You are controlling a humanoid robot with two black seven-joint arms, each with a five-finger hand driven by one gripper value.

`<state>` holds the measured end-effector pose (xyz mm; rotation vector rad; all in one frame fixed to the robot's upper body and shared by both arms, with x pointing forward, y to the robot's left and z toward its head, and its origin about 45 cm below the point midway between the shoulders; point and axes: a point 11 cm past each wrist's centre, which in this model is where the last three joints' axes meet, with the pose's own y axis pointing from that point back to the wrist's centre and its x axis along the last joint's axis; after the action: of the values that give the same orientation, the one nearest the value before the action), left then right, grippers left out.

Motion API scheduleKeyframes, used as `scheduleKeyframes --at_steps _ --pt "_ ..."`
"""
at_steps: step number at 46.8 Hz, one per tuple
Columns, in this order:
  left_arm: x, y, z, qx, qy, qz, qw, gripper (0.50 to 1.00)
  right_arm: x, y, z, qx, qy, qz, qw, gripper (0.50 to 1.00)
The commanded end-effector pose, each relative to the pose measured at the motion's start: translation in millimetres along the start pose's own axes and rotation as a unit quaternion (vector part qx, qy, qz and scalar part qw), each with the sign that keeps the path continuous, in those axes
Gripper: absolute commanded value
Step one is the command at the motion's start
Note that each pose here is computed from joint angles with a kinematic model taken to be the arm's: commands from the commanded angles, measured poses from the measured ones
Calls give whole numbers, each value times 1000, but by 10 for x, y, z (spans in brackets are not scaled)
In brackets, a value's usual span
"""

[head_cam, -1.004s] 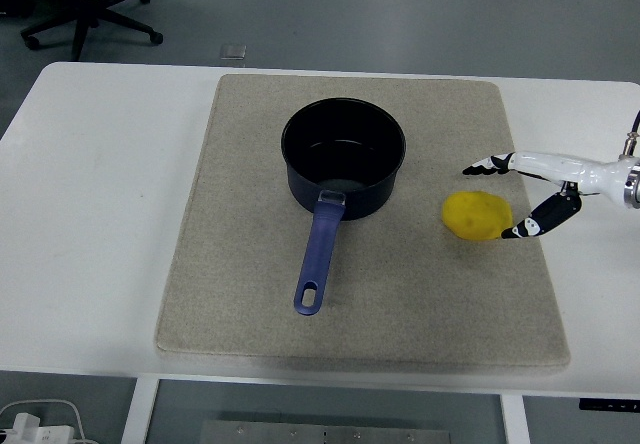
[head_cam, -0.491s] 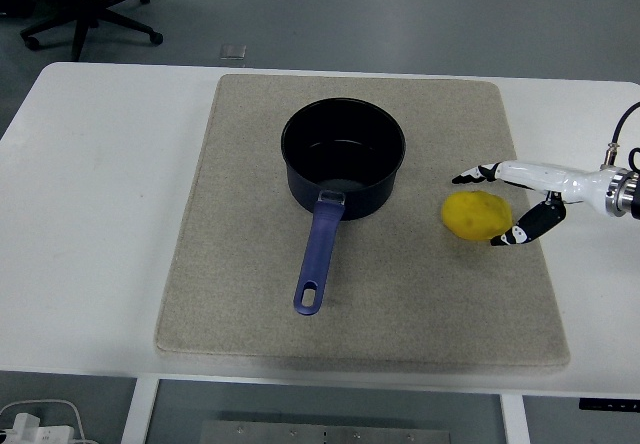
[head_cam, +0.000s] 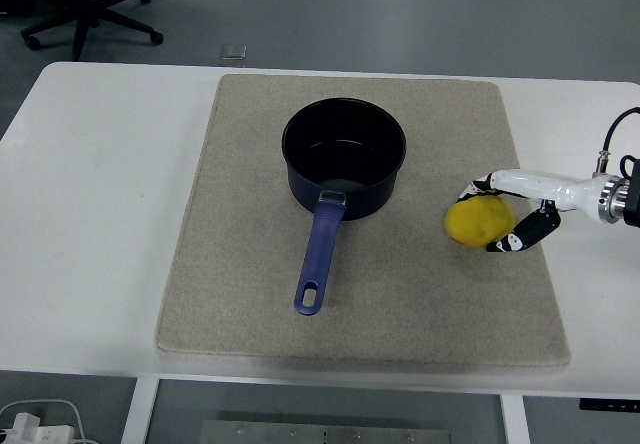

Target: Put the potato in the blue pot

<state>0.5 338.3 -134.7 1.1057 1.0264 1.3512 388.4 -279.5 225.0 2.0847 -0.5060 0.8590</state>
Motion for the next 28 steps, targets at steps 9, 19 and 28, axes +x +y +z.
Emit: scheduleKeyframes --at_steps 9,19,28 --pt "1 0 0 0 0 0 1000 994 35 8 -6 -1 -2 -2 1000 500" --pt "0 0 0 0 0 0 1000 994 32 12 1 -1 -4 -2 1000 500" --pt "-1 0 0 0 0 -1 1000 994 56 27 8 -3 -4 1 1000 500"
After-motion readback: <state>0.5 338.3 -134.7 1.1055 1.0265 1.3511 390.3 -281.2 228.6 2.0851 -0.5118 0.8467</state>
